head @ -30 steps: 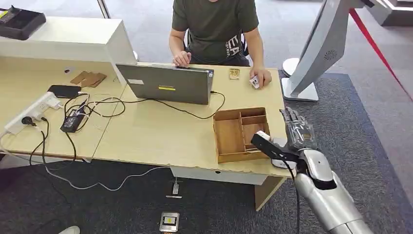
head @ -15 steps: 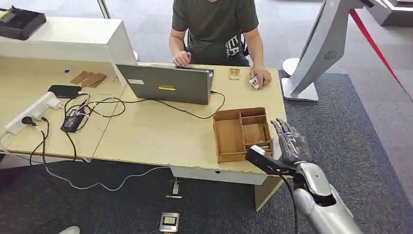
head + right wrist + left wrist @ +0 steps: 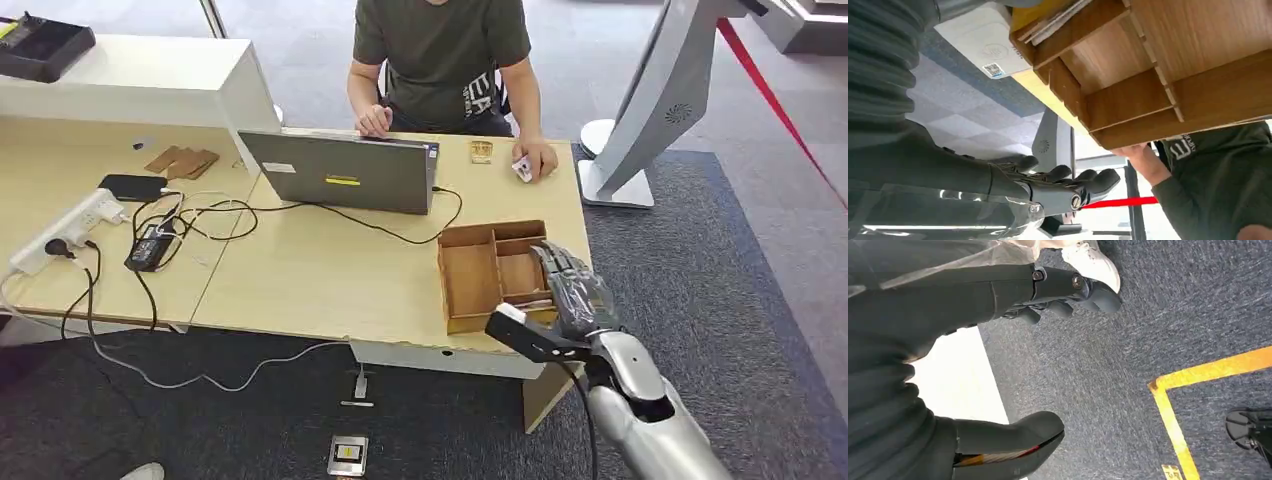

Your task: Pass the card to the sensor for recognition and then transmit it.

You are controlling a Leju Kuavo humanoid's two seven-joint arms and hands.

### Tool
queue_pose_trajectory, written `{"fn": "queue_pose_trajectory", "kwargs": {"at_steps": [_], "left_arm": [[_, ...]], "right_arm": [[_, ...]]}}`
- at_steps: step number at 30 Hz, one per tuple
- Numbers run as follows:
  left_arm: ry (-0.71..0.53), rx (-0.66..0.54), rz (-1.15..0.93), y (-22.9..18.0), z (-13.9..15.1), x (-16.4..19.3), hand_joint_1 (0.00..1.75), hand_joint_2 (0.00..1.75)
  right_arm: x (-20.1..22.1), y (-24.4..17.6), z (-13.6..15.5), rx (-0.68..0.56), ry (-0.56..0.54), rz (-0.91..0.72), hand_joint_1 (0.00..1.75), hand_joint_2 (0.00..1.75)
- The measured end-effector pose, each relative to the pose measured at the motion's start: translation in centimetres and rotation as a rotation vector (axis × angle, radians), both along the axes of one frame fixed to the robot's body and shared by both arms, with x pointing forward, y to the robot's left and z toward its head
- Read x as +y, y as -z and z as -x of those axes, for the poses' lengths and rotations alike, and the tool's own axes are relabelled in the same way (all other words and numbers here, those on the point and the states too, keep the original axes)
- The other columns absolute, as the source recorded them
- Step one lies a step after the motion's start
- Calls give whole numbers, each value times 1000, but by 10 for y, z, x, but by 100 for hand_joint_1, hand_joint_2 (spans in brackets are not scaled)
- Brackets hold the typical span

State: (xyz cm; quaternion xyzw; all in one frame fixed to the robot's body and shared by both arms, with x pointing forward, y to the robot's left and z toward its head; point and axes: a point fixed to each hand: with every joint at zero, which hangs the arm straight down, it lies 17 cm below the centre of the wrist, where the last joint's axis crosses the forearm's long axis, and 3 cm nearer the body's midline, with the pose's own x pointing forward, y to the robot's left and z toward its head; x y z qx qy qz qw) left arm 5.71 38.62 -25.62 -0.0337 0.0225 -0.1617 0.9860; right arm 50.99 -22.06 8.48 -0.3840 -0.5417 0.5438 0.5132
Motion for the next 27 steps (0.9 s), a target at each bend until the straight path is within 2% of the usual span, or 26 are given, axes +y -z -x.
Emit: {"fn": "queue_pose_trajectory", "kwargs": {"at_steps": [15, 27], "left_arm": [[0, -6, 2, 0, -1, 0, 0, 175], [0, -9, 3, 0, -2, -1, 0, 175]], "right_arm": [[9, 10, -17, 15, 13, 8, 0, 175], [1, 31, -19, 54, 35, 43, 0, 175]]}}
